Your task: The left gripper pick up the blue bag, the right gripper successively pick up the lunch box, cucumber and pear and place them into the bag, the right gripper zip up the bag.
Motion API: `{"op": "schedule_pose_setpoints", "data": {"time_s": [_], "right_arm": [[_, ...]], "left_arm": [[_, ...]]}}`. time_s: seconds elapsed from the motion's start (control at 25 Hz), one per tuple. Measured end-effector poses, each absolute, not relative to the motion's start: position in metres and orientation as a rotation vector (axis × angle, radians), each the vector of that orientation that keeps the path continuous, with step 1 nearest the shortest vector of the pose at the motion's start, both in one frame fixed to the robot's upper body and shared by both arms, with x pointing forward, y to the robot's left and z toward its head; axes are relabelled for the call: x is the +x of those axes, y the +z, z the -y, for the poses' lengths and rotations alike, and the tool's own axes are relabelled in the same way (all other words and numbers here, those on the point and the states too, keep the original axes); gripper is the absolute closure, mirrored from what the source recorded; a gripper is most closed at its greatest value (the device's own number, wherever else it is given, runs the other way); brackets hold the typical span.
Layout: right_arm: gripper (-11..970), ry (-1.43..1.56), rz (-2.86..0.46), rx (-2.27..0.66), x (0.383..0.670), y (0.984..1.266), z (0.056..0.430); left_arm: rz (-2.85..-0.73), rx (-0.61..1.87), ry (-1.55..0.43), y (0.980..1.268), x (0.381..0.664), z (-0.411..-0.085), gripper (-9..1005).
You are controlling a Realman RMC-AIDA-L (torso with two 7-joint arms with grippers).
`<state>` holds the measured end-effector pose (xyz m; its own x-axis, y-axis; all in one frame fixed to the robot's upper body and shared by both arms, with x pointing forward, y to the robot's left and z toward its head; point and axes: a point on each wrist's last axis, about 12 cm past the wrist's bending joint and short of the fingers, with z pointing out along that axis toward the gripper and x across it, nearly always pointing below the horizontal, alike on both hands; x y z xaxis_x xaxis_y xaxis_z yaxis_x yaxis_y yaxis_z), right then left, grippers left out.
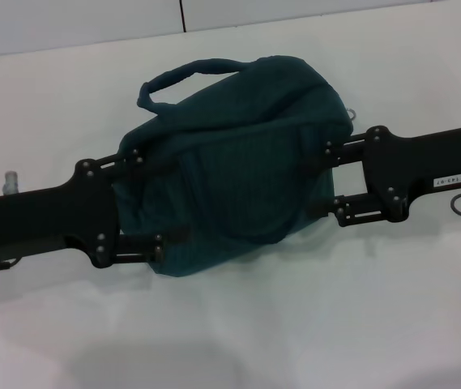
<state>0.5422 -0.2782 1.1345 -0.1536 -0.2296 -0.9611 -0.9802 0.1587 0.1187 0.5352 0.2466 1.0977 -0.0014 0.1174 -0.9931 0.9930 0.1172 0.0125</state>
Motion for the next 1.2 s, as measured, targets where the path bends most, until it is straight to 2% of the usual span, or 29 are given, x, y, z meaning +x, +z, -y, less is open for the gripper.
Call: {"op": "schedule_pose_setpoints", "data": {"time_s": [0.6, 1.2], "right_arm": [[370, 1.027, -1.575, -1.212, 0.549, 1.152, 0.287], [369, 0.967, -1.597, -1.196, 0.539, 1.181, 0.327]], "left_arm": [[-1.326, 1.269, -0.964, 1.116, 0.554, -0.252, 138], [-1.282, 1.255, -0.901, 1.134, 0.557, -0.270, 138]]}}
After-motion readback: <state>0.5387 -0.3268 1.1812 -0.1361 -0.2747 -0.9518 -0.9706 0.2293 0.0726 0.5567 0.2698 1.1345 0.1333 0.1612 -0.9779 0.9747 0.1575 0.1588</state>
